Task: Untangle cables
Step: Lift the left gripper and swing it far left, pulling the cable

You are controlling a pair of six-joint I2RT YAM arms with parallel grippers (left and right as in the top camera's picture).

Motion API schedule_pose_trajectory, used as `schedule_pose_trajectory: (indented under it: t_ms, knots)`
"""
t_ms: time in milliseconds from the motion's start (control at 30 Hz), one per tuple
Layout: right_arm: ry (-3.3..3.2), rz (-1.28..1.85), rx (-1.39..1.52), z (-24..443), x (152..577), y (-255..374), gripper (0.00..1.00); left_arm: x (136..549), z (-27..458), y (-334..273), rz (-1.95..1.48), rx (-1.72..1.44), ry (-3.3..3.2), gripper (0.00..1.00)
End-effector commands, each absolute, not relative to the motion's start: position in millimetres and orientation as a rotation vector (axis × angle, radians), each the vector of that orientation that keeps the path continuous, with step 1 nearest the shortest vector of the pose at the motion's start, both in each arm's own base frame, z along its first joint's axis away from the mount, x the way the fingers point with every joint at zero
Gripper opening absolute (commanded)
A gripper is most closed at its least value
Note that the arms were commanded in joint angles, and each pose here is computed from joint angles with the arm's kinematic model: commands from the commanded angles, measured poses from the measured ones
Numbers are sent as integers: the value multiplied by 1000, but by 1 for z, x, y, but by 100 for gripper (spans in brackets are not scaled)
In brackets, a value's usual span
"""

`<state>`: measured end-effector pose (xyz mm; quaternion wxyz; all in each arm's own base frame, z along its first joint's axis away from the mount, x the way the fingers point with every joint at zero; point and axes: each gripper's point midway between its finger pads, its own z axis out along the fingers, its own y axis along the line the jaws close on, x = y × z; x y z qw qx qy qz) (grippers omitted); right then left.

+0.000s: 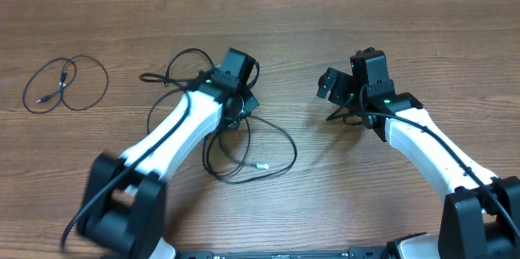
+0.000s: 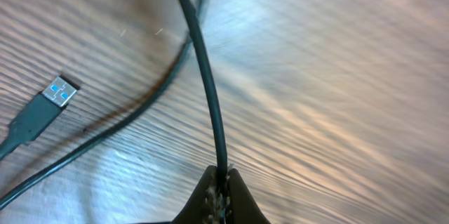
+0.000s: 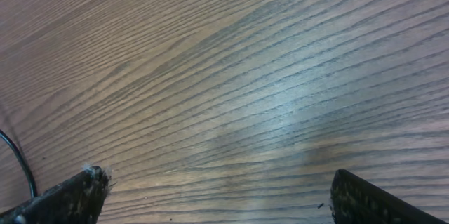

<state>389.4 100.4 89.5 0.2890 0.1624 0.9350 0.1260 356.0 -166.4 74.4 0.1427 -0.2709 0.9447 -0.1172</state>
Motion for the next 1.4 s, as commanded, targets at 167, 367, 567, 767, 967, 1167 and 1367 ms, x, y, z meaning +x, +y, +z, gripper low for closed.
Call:
schedule_pose_trajectory:
  t_ms: [167, 367, 567, 767, 967, 1167, 1367]
  knots:
    - [2486, 331, 435, 91, 391, 100, 100, 370, 196, -168, -565, -546, 2415, 4]
    - [2486, 331, 435, 91, 391, 100, 100, 369, 268, -168, -696, -473, 2198, 4]
    - [2486, 331, 435, 91, 391, 100, 100, 363, 310, -165, -766, -439, 2067, 4]
    - [2486, 331, 435, 91, 391, 100, 100, 358, 340, -161, -802, -415, 1969, 4]
    - [2486, 331, 435, 91, 391, 100, 100, 356, 354, -151, -752, -398, 1913, 4]
    - [2486, 331, 435, 91, 391, 100, 100, 365, 362, -105, -526, -564, 1794, 4]
    - [2485, 331, 435, 91, 391, 100, 100, 362, 386, -64, -509, -757, 1626, 4]
